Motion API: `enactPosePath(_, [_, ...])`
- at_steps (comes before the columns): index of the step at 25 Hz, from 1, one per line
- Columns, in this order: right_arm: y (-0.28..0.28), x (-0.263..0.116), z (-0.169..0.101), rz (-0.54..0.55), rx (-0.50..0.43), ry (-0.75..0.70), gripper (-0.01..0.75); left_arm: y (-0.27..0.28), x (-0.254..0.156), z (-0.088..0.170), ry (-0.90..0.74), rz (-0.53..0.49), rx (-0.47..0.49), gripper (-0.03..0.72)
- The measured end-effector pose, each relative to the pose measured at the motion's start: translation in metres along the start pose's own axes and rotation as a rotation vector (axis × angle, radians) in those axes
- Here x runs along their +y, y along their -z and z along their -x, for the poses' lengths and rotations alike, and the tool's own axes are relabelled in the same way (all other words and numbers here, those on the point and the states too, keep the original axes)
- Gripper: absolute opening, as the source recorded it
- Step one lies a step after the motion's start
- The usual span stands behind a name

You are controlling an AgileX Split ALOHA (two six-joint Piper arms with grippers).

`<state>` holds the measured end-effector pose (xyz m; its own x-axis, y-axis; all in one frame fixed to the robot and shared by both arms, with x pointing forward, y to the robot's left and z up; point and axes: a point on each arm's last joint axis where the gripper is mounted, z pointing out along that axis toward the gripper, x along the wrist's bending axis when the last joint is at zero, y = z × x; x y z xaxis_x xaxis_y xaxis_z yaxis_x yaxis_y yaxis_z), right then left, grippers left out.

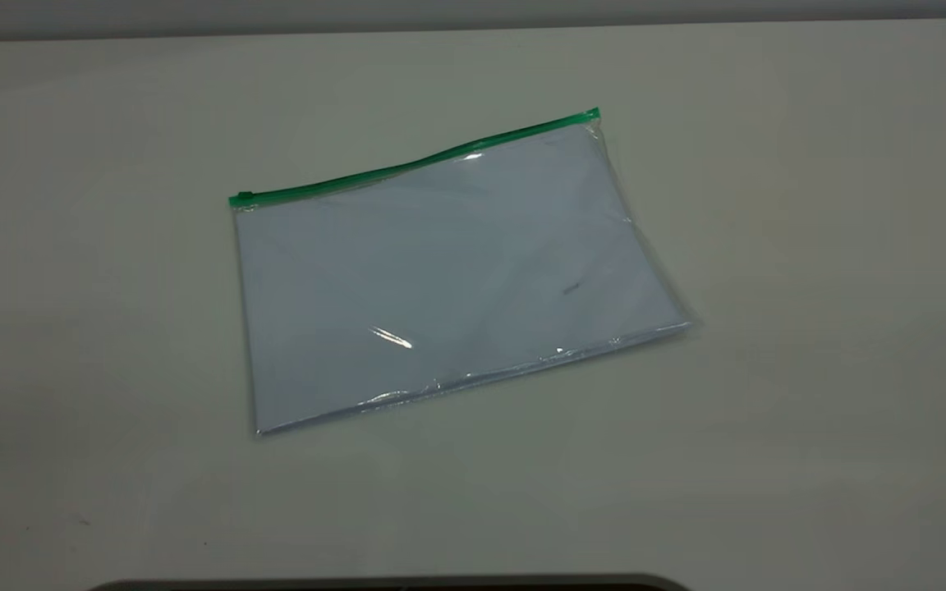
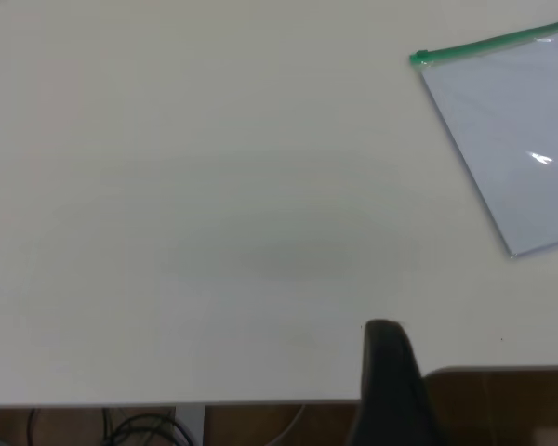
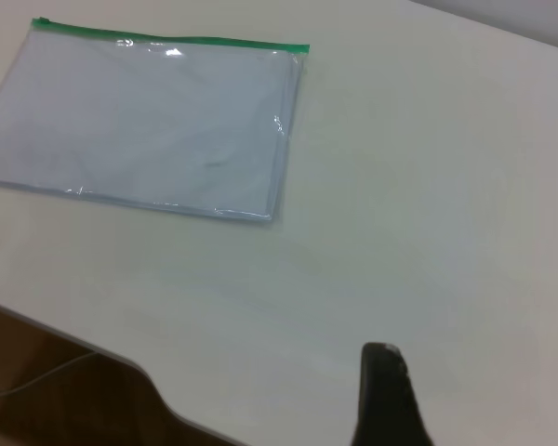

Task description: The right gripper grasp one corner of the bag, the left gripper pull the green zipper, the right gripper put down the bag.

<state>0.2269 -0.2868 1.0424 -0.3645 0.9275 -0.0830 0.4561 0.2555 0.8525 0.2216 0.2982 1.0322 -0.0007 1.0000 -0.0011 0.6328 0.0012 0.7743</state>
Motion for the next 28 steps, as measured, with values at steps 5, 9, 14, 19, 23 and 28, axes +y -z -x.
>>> enactPosePath(5, [0.0,0.0,0.0,0.0,0.0,0.0,0.524,-0.0002,-0.0001,-0.0002,0.005,-0.001,0.002,0.551])
enactPosePath(9, [0.0,0.0,0.0,0.0,0.0,0.0,0.524,-0.0005,-0.0003,-0.0002,0.005,-0.002,0.002,0.551])
enactPosePath(14, [0.0,0.0,0.0,0.0,0.0,0.0,0.524,-0.0005,-0.0003,-0.0003,0.006,-0.002,0.003,0.551])
enactPosePath(19, [-0.0008,0.0005,-0.0002,-0.005,-0.049,-0.028,0.524,-0.0005,-0.0003,-0.0003,0.006,-0.002,0.003,0.551])
enactPosePath(23, [-0.0016,0.0003,0.0026,-0.021,-0.162,-0.081,0.524,-0.0005,-0.0003,-0.0004,0.009,-0.002,0.004,0.551])
enactPosePath(28, [-0.0006,-0.0015,0.0095,-0.03,-0.257,-0.168,0.524,-0.0005,-0.0003,-0.0004,0.009,-0.002,0.004,0.551])
